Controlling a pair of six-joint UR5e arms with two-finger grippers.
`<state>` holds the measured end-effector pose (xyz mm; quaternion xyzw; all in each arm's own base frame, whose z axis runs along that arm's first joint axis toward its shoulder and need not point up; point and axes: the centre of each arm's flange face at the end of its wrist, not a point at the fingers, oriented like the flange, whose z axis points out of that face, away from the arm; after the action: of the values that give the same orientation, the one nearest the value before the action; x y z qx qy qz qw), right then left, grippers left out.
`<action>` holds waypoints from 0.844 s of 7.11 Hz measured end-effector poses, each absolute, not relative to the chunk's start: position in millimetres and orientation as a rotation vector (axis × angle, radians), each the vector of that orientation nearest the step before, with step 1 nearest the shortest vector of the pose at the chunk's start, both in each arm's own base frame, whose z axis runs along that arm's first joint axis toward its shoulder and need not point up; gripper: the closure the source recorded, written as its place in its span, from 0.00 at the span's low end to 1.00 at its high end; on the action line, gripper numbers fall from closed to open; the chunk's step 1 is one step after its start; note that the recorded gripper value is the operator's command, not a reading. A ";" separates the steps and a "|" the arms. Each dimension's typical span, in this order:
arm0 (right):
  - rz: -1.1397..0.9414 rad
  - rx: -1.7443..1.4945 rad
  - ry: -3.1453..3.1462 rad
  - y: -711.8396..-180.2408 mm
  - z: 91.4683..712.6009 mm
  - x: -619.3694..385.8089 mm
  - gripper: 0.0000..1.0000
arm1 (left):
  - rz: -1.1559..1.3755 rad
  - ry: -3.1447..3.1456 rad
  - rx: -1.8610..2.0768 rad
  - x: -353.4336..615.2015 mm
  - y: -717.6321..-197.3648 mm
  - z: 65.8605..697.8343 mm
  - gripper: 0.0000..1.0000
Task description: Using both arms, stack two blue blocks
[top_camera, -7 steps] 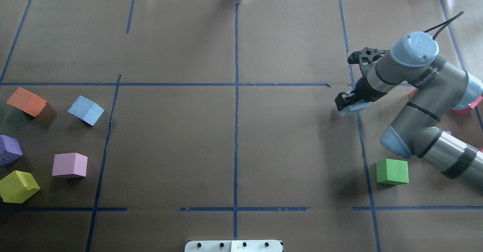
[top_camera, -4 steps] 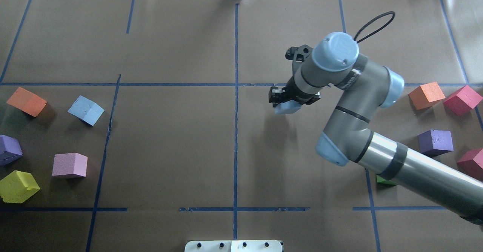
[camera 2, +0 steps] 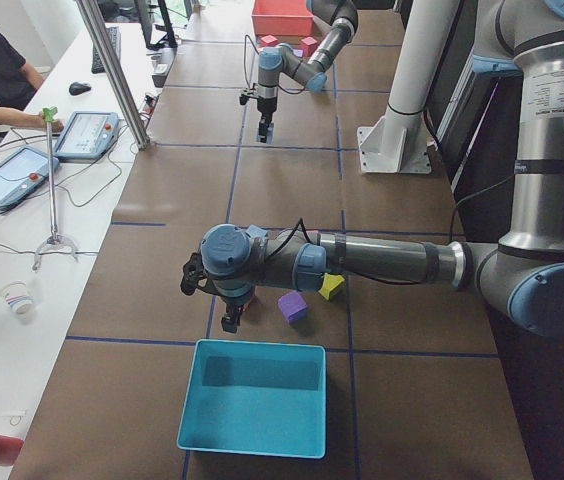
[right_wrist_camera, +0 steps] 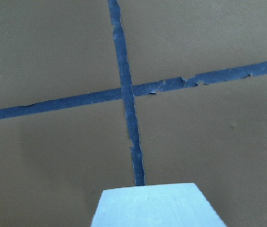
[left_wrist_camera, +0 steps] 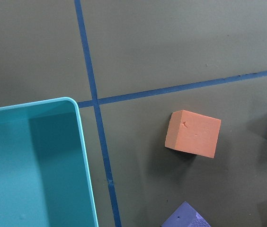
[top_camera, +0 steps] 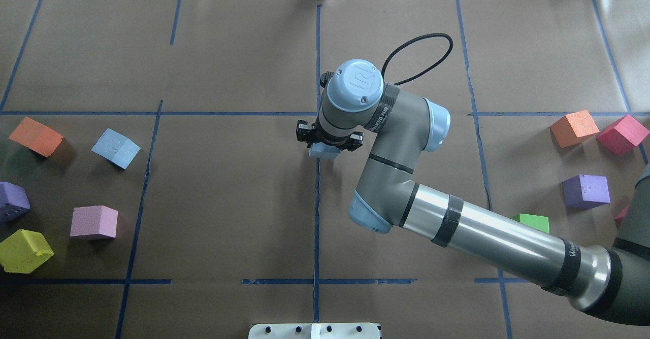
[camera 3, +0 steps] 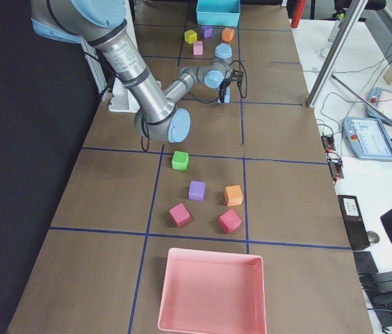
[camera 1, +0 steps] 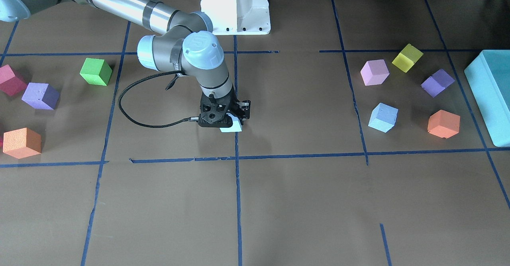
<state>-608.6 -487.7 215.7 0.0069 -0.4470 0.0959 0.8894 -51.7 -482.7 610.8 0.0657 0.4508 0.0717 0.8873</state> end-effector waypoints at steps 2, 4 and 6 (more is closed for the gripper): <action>0.221 0.005 -0.901 -476.8 215.3 -624.0 0.95 | 0.147 0.958 0.133 -50.6 -481.0 611.6 0.00; 0.215 0.022 -0.880 -462.5 216.9 -640.7 0.09 | 0.143 0.974 0.127 -49.9 -477.4 614.2 0.00; 0.207 0.032 -0.872 -453.8 217.0 -648.2 0.00 | 0.142 0.977 0.123 -49.5 -476.4 615.4 0.00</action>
<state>-648.2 -453.8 217.0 0.0156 -0.4216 0.0998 0.9011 -49.5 -476.4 615.4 0.0592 0.4687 0.0679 0.8788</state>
